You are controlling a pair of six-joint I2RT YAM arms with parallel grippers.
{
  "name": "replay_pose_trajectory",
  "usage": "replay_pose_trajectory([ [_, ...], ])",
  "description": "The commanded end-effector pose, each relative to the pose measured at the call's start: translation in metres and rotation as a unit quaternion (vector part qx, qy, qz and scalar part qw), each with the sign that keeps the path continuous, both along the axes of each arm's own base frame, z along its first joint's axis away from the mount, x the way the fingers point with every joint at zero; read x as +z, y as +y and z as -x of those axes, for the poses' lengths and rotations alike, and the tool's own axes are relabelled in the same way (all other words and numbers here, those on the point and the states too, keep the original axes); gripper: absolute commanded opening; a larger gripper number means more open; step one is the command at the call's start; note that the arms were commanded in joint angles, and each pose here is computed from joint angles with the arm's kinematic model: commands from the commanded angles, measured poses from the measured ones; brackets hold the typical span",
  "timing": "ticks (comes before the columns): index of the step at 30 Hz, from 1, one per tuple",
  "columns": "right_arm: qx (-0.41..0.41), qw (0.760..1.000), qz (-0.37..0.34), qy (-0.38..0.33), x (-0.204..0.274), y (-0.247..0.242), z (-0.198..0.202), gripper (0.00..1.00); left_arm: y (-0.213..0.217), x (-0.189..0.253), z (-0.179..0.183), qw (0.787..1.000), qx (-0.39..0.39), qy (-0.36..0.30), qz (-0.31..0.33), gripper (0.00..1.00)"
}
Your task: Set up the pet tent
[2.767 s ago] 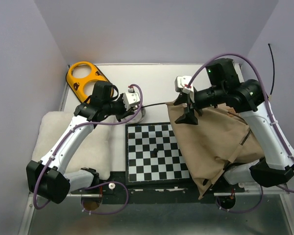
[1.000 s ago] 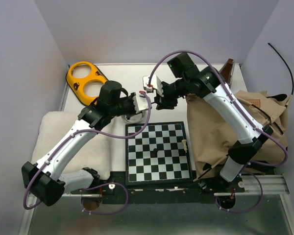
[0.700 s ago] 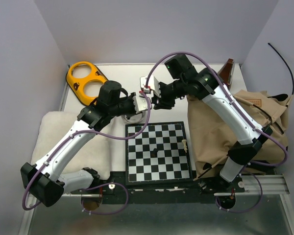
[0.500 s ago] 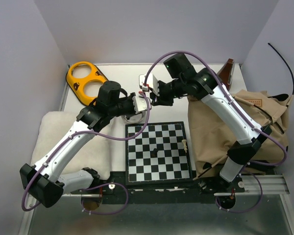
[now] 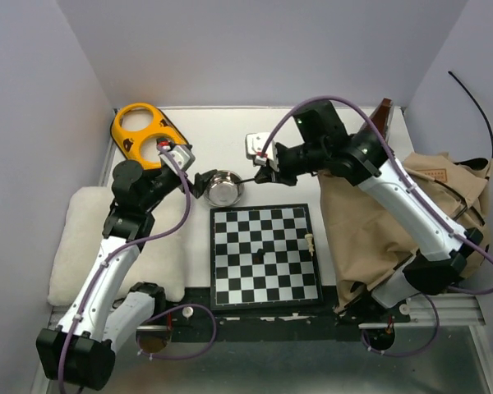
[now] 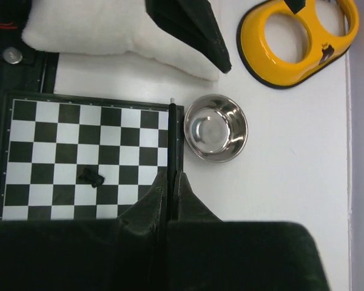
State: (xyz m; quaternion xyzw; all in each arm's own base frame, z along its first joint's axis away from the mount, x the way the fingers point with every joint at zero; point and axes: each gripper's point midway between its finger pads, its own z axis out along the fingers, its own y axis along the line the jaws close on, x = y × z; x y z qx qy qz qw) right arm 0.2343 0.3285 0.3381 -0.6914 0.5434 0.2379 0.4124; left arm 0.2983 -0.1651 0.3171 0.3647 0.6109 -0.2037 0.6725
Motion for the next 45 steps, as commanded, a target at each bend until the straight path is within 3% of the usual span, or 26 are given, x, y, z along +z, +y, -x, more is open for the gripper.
replay_pose_trajectory([
  [1,0.041,0.999,-0.006,0.031,0.008,-0.020,0.041,0.01,0.023,0.011,-0.004,0.997,0.014,-0.063,0.031,0.99],
  [4,0.066,0.997,-0.018,0.031,0.017,-0.026,0.058,0.01,0.004,-0.011,0.013,0.993,-0.078,-0.086,0.018,0.99],
  [6,0.083,0.996,-0.030,0.030,0.025,-0.031,0.070,0.01,-0.017,-0.017,0.030,0.978,-0.156,-0.134,0.020,0.99],
  [11,0.120,0.991,-0.049,0.015,0.035,-0.042,0.092,0.01,-0.076,-0.014,0.035,0.950,-0.248,-0.181,0.054,0.94],
  [12,0.125,0.991,-0.052,0.013,0.036,-0.044,0.095,0.01,-0.086,0.002,0.036,0.938,-0.263,-0.214,0.068,0.93],
  [18,0.135,0.989,-0.056,0.024,0.040,-0.051,0.108,0.01,-0.147,0.036,0.017,0.883,-0.385,-0.231,0.136,0.94],
  [20,0.139,0.988,-0.059,0.028,0.041,-0.051,0.111,0.01,-0.167,0.042,0.002,0.873,-0.408,-0.227,0.140,0.94],
  [26,0.151,0.986,-0.059,0.042,0.039,-0.052,0.118,0.01,-0.223,0.063,-0.021,0.826,-0.457,-0.305,0.131,0.94],
  [38,0.173,0.982,-0.046,0.061,0.027,-0.056,0.128,0.01,-0.272,0.058,0.042,0.716,-0.532,-0.447,0.066,0.95],
  [41,0.178,0.981,-0.048,0.060,0.027,-0.056,0.129,0.01,-0.276,0.049,0.054,0.691,-0.547,-0.470,0.049,0.89],
  [45,0.181,0.981,-0.047,0.052,0.026,-0.057,0.128,0.01,-0.278,0.046,0.059,0.683,-0.556,-0.472,0.043,0.74],
])
